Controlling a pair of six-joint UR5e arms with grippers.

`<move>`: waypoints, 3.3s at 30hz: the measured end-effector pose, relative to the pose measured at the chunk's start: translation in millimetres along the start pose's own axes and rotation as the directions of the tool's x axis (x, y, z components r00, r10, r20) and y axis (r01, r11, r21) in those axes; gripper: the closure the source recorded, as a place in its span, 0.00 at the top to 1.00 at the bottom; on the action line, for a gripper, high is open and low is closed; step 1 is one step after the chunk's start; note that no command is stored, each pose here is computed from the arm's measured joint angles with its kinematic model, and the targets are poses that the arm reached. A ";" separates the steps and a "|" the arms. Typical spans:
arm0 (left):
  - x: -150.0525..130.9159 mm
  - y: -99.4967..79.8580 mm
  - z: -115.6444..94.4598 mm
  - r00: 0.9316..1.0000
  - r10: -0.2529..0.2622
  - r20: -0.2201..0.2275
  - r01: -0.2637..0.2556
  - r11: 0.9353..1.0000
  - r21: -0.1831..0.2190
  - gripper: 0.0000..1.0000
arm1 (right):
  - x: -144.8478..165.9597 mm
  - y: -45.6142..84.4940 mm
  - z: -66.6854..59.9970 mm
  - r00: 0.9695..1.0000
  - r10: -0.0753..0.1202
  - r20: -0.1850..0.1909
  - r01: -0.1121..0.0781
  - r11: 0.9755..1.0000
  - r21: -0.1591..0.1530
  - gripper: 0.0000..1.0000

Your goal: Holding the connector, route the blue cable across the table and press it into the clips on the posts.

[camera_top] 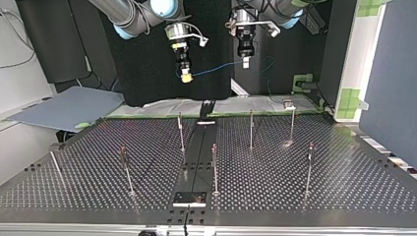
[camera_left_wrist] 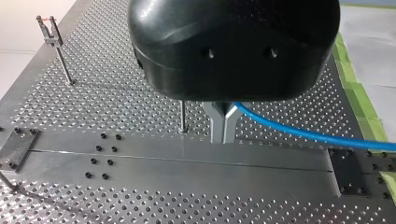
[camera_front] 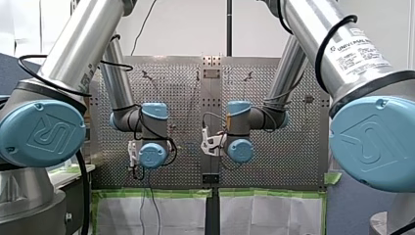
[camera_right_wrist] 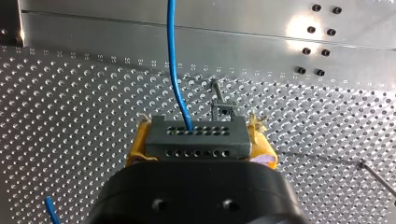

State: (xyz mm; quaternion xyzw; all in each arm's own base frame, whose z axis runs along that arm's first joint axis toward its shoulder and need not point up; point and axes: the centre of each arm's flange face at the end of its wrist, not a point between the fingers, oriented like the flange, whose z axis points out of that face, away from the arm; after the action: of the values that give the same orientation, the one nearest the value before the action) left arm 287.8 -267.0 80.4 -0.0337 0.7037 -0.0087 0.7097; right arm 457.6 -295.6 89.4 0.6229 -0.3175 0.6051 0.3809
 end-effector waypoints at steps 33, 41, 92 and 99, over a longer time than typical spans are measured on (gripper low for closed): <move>0.0 0.0 0.0 1.000 0.000 0.000 0.000 1.000 0.000 0.00 | 0.0 0.0 0.0 1.000 0.000 0.000 0.000 1.000 0.000 0.00; 0.0 0.0 0.0 1.000 0.000 0.000 0.000 1.000 0.000 0.00 | 0.0 0.0 0.0 1.000 0.000 0.000 0.000 1.000 0.000 0.00; 0.0 0.0 0.0 1.000 0.000 0.000 0.000 1.000 0.000 0.00 | 0.0 0.0 0.0 1.000 0.000 0.000 0.000 1.000 0.000 0.00; 0.0 0.0 0.0 1.000 0.000 0.000 0.000 1.000 0.000 0.00 | -13.1 -1.9 -8.4 0.999 -0.012 0.044 0.012 1.000 0.016 0.00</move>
State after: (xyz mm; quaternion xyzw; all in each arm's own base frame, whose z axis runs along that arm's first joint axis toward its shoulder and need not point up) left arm 287.8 -267.0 80.4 -0.0337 0.7037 -0.0087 0.7097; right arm 454.0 -288.3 75.9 0.6409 -0.3174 0.5913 0.3725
